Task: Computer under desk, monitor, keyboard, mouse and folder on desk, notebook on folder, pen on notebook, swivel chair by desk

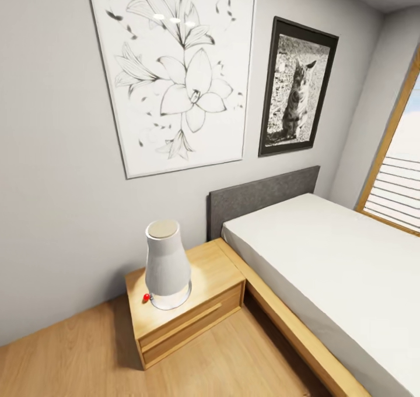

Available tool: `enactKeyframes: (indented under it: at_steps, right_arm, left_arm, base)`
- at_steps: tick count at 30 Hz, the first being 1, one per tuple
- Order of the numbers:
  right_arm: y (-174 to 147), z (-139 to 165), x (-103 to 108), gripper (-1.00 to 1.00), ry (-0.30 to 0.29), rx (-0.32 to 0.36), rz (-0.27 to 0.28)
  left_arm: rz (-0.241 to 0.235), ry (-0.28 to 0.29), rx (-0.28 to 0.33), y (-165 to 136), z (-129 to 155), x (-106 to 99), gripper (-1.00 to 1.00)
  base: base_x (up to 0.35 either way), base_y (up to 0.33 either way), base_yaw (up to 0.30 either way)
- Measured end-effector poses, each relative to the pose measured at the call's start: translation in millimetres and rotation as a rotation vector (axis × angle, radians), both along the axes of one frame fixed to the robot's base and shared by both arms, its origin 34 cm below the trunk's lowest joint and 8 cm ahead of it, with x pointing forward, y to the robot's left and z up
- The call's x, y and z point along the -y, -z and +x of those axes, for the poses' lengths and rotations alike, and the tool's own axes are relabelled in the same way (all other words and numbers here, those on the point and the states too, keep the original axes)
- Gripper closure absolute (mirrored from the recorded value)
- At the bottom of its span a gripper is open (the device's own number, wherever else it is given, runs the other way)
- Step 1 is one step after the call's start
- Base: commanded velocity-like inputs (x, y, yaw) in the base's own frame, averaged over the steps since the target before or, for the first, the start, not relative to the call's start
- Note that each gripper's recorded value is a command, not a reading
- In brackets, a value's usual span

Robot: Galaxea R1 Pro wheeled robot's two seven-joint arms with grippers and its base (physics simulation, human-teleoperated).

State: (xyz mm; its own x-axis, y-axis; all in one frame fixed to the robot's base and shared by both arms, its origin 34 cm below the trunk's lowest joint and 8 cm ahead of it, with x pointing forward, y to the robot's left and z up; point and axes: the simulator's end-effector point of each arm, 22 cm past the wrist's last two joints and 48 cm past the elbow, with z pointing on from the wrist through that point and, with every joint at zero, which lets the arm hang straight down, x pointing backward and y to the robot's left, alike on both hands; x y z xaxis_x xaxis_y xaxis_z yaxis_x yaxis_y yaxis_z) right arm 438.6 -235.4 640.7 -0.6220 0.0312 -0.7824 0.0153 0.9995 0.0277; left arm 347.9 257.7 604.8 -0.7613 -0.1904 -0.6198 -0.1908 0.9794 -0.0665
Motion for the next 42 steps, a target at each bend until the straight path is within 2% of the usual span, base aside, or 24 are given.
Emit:
enactKeyframes:
  at_steps: [42]
  right_arm:
    - [1.5, -1.9, -0.6, -1.00, 0.001, -0.004, 0.001]
  left_arm:
    - [-0.001, 0.000, -0.007, 1.4, -2.5, 0.8, -1.00]
  base:
    - [-0.006, 0.000, -0.290]
